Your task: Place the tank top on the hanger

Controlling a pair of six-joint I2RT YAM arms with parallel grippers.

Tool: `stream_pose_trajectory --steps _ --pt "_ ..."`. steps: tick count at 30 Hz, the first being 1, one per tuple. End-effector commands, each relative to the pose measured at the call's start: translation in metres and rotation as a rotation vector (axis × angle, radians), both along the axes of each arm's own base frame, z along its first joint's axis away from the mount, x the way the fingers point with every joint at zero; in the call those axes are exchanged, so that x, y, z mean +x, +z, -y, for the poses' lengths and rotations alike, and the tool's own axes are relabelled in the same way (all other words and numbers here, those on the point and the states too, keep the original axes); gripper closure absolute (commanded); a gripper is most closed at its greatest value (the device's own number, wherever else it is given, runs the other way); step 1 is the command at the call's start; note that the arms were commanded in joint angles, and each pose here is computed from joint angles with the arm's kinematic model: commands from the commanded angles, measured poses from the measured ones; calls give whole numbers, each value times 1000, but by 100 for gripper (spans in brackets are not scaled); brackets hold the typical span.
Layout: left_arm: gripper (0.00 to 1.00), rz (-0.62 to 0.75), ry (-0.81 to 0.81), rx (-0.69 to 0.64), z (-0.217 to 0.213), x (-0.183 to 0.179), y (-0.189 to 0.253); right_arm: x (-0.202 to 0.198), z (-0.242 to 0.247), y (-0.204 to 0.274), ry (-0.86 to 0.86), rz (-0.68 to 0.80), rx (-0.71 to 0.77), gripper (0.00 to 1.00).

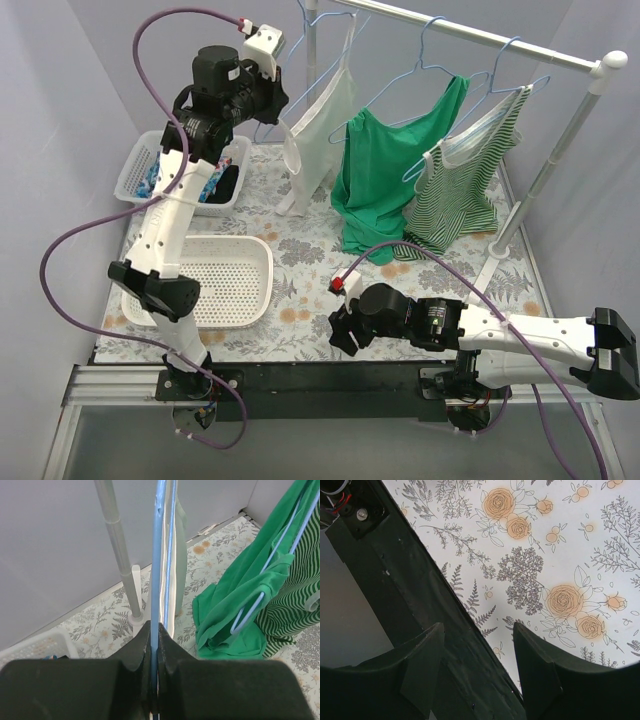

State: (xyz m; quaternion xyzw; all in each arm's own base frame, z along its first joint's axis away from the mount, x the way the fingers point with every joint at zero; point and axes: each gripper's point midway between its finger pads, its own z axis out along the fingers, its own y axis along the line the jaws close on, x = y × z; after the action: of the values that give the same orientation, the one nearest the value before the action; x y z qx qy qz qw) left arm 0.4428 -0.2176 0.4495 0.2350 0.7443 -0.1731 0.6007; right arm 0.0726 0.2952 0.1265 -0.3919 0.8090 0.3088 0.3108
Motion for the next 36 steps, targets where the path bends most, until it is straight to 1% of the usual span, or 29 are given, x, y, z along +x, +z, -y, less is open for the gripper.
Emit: stream_pose_trajectory --steps 1,9,18,22,25,32,36 --pt "100 67 -71 -38 17 7 21 0 -5 6 -10 -5 39 35" --pt "100 68 -91 -81 36 35 8 2 -3 5 -31 -9 43 35" --pt "100 102 -128 -170 56 52 16 4 -3 5 -54 -6 44 35" --pt "100 103 -146 -172 69 56 11 6 -4 7 -60 -2 51 35" --pt "100 90 -152 -163 79 61 -1 7 -4 8 -63 -1 53 35" --pt "100 60 -146 -153 88 74 -24 7 -7 8 -68 -6 61 35" --pt "100 42 -157 -149 94 76 -33 7 -10 7 -62 -8 60 35"
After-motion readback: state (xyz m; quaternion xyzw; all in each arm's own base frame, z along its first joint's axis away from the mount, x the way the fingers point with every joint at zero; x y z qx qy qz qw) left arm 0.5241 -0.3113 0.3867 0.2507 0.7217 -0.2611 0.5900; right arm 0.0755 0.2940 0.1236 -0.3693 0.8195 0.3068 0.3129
